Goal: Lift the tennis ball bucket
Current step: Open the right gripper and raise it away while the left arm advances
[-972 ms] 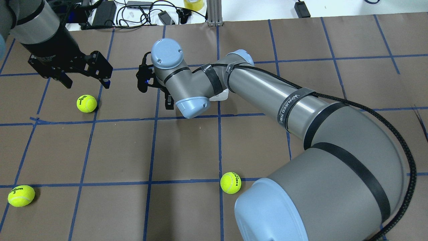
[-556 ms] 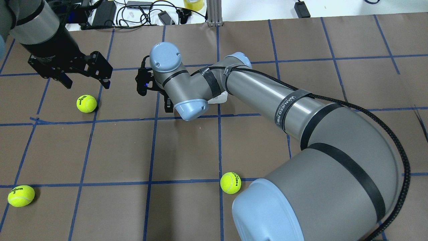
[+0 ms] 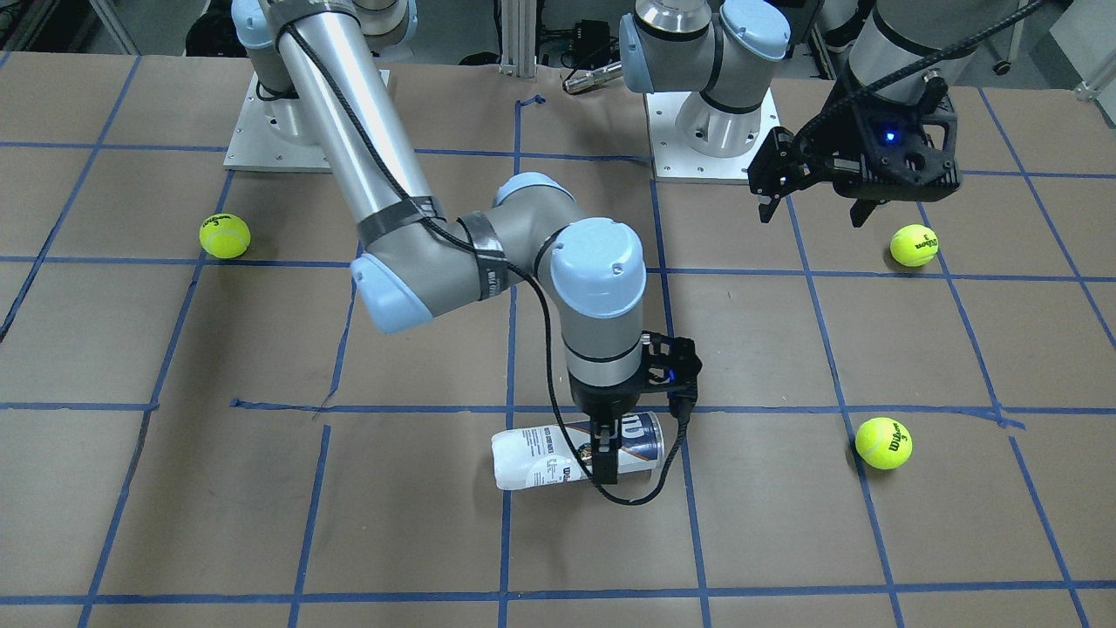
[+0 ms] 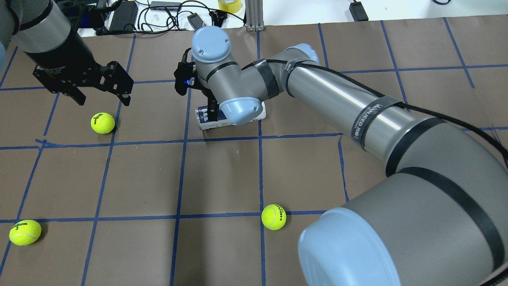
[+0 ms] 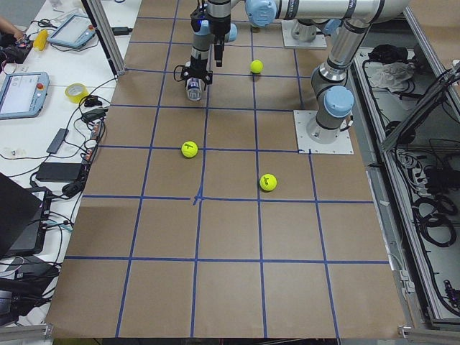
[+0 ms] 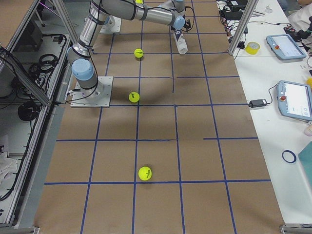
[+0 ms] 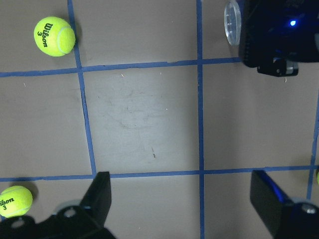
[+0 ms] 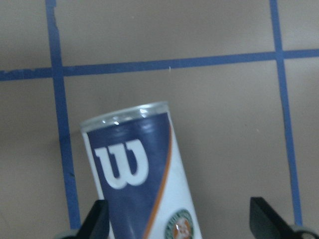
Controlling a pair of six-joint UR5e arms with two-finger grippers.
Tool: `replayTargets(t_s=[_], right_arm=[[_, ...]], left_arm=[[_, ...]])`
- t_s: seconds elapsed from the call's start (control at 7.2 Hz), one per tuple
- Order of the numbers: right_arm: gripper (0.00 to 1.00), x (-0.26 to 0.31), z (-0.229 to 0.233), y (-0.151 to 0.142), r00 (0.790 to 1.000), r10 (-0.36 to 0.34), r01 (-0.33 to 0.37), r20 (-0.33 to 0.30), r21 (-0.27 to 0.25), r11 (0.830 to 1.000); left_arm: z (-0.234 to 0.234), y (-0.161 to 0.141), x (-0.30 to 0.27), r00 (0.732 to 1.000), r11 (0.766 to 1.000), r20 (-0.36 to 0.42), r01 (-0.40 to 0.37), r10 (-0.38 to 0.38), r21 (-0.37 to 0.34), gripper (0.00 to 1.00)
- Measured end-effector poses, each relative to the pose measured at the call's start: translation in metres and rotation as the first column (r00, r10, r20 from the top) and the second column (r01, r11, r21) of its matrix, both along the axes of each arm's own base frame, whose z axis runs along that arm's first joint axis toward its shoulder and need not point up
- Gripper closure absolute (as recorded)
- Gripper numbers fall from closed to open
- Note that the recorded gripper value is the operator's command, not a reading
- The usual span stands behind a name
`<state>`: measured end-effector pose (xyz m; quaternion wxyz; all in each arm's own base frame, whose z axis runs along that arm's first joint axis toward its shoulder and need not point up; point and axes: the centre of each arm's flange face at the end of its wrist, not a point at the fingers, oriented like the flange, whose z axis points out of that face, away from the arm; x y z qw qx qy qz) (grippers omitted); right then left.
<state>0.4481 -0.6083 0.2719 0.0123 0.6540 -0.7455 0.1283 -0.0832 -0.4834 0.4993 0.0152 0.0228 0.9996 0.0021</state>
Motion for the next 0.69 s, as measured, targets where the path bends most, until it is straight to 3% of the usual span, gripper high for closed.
replayTargets(t_s=[0.28, 0.42, 0.69], right_arm=[[0.00, -0.072, 0.051, -0.026, 0.990, -0.144, 0.144, 0.011, 0.012, 0.990], [0.00, -0.113, 0.077, -0.036, 0.970, -0.242, 0.241, 0.021, 0.015, 0.970], [0.00, -0.199, 0.122, -0.034, 0.916, -0.400, 0.399, 0.006, 0.062, 0.915]], left_arm=[[0.000, -0.001, -0.001, 1.000, 1.000, -0.018, -0.001, 0.001, -0.005, 0.00], [0.000, -0.003, -0.001, 0.999, 1.000, -0.042, -0.006, 0.005, -0.008, 0.00], [-0.007, -0.010, 0.003, 0.998, 1.000, -0.060, -0.011, 0.011, -0.002, 0.00]])
